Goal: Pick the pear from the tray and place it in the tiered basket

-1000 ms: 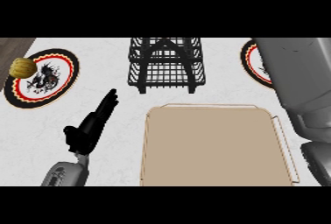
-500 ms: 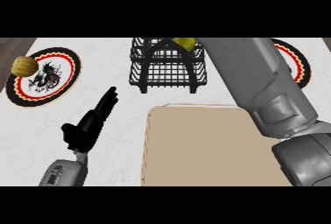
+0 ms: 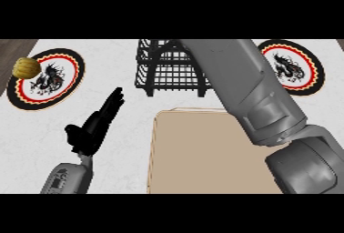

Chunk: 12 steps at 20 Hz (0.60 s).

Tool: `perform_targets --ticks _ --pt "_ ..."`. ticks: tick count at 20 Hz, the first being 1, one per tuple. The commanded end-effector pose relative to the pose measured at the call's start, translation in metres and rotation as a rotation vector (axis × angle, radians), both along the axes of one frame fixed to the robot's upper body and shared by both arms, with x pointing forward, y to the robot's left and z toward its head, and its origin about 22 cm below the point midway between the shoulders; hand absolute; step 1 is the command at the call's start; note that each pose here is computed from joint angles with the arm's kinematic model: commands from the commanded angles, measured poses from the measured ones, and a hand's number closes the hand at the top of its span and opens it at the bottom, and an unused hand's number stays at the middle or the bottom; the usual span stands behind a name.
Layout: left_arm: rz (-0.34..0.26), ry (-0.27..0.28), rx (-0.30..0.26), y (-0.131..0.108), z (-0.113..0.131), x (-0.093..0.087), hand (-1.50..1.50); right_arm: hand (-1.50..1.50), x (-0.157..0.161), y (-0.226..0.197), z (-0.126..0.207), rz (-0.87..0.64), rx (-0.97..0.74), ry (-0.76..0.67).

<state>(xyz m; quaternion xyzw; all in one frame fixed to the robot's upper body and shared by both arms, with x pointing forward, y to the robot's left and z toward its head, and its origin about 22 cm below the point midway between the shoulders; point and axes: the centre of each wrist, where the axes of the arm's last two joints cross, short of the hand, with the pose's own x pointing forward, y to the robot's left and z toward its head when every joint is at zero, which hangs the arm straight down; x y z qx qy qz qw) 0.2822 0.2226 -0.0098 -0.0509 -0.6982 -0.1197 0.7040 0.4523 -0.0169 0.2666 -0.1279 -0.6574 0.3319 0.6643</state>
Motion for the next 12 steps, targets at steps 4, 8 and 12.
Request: perform_targets --ticks 4,8,12 --pt "-0.01 0.002 0.009 -0.003 -0.007 0.0 0.0 -1.5 0.005 -0.003 -0.011 -0.052 0.165 0.302" --pt "0.001 0.019 -0.007 -0.002 0.003 0.009 0.0 -1.5 0.008 -0.011 -0.006 -0.065 0.276 0.316" --pt "0.002 0.006 -0.003 0.003 -0.01 -0.017 0.0 -1.5 0.005 -0.007 -0.001 -0.205 0.338 0.152"
